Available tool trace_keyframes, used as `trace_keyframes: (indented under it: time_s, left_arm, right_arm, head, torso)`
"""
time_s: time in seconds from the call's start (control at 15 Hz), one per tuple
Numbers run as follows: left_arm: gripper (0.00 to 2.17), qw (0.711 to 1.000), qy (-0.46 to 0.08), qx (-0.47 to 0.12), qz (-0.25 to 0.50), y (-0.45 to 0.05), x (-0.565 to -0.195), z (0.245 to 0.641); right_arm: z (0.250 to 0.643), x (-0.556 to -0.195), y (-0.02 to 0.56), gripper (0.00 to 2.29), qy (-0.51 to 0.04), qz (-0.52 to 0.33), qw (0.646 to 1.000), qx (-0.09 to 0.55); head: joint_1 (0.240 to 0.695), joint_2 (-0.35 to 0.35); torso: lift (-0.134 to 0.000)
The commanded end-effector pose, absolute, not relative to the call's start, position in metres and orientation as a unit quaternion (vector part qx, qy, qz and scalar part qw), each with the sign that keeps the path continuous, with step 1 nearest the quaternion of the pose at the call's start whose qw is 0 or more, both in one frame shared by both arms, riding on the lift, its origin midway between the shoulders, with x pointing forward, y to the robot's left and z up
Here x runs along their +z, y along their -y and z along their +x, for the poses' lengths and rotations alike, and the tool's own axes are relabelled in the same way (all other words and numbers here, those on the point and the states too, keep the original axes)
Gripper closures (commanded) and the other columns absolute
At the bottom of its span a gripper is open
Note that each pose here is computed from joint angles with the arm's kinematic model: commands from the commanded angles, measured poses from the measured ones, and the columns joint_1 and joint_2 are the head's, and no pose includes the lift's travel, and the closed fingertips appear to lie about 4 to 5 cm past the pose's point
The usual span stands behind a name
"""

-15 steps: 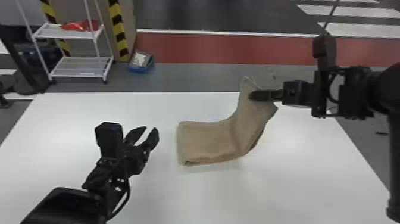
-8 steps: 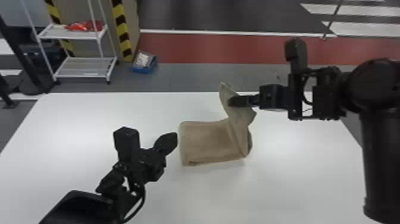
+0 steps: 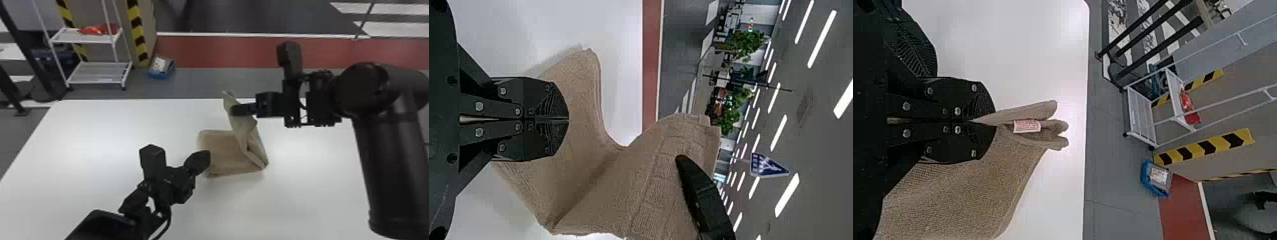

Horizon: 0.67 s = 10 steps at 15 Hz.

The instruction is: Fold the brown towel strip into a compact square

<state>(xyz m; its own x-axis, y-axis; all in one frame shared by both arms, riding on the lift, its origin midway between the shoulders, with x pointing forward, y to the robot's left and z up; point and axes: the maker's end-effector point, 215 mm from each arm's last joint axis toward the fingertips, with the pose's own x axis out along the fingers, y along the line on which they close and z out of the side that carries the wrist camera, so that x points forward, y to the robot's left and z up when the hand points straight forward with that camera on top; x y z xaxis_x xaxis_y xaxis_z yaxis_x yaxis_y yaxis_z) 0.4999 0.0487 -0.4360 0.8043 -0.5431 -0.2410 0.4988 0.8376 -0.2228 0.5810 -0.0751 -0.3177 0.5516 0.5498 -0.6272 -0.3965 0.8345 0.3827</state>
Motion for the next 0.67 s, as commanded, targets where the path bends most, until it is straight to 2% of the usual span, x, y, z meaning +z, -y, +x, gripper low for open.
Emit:
trace_keyframes:
  time_s: [0.0, 0.6]
  left_arm:
    - [1.62, 0.943, -0.151, -0.286, -0.075, -0.04, -0.439, 0.495]
    - [1.62, 0.942, -0.157, -0.292, -0.048, -0.025, -0.453, 0.489]
  right_arm:
    - [0.58, -0.326, 0.068, 1.24, -0.392, 0.089, 0.875, 0.269]
    - [0.57, -0.367, 0.056, 1.24, -0.421, 0.031, 0.872, 0.248]
  head:
    - [0.695, -0.027]
    - [0.695, -0.036]
  torso:
    - [-0.109]
    - [-0.109]
